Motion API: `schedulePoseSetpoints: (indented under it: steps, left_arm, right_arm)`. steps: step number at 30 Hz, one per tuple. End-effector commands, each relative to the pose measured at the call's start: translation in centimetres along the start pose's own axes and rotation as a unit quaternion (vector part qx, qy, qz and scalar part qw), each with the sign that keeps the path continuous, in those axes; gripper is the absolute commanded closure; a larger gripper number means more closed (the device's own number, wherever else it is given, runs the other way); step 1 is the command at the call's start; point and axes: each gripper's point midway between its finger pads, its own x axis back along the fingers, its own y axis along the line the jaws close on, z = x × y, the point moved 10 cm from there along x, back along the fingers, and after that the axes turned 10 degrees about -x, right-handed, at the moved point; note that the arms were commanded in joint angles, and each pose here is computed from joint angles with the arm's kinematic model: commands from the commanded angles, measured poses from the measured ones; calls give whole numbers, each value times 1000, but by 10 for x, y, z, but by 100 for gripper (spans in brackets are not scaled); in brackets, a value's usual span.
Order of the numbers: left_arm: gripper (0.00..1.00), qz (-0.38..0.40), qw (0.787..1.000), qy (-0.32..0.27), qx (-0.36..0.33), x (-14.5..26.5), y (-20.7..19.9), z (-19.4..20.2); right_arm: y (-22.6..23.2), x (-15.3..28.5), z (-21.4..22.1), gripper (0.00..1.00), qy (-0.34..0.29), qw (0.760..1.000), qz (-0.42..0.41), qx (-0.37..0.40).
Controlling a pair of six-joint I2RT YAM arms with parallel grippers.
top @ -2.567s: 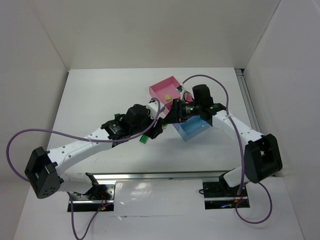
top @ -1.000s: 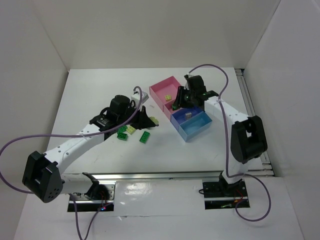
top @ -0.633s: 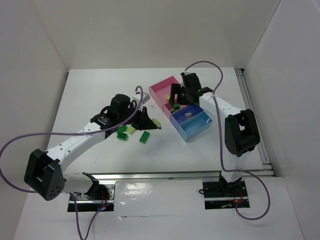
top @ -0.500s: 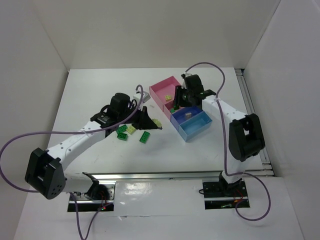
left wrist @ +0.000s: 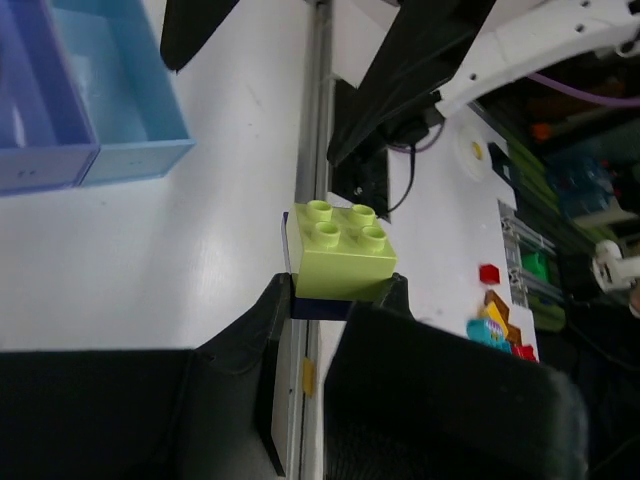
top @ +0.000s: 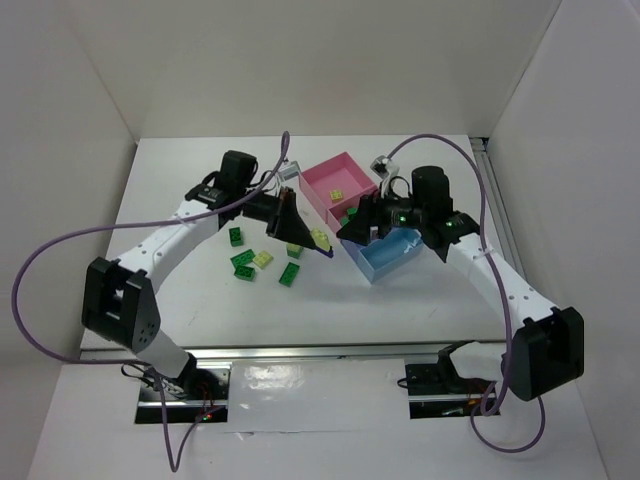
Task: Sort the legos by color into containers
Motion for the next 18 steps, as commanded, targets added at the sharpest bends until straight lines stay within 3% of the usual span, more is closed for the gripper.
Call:
schedulePoseSetpoints:
  steps: [1,12,18]
  left_arm:
    - [100,127,992,-19,-18,5,-3,-6]
    - [100,158,987,-8,17,-6,21,9]
    - [100,158,987,-8,17,-6,23,9]
  right_arm:
    - [11,4,2,10,32,996,-77,38]
    - [34,-10,-2,9,64,975,-206,59]
    - [40,-29,0,7,83,973,-210,54]
